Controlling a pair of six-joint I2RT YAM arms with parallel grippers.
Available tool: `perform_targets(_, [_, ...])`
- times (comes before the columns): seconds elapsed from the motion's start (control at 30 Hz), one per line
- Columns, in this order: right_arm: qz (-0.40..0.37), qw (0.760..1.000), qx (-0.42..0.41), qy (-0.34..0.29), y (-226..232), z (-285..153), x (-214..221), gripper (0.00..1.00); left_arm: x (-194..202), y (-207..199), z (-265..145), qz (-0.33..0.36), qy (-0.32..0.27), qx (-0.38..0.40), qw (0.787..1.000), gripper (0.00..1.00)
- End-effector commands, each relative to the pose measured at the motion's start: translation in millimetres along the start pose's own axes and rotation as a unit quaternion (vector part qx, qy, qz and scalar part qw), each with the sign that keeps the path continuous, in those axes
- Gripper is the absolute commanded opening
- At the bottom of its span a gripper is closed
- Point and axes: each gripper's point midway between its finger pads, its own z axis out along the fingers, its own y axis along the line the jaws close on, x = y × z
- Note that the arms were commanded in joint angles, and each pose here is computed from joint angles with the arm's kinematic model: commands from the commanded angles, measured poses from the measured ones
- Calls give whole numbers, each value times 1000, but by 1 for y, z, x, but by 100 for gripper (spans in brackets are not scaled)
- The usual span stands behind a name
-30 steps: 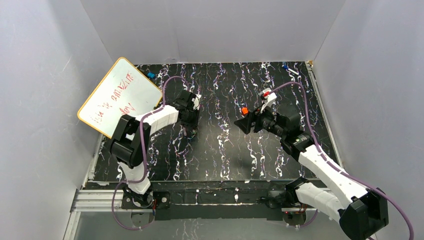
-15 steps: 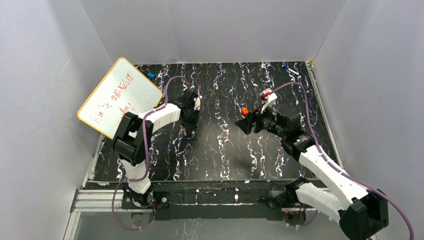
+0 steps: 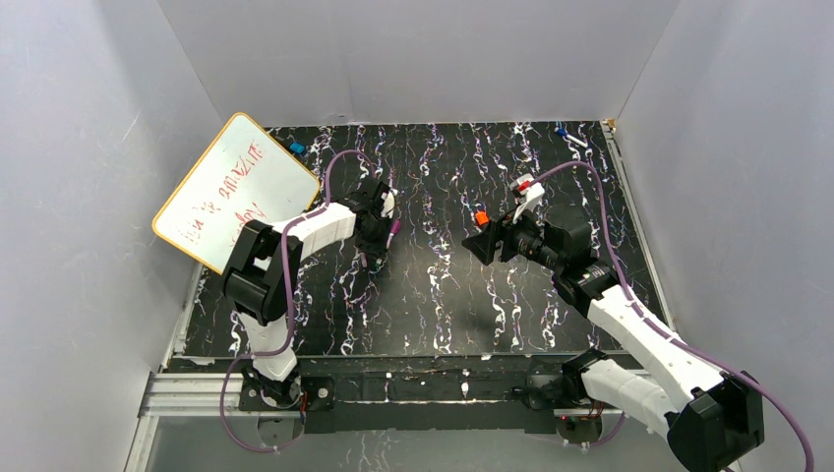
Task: Insert the pens into the pen caps
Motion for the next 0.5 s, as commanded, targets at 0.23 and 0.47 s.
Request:
perform_targets(0.23, [-7,1000,-7,-14,2,0,-7,76,1,1,2,6,10,-9,1000,0])
perform_targets(0.47, [-6,1000,-11,-9,2,2,-5,76,6,4,9,4,22,-15,1000,34])
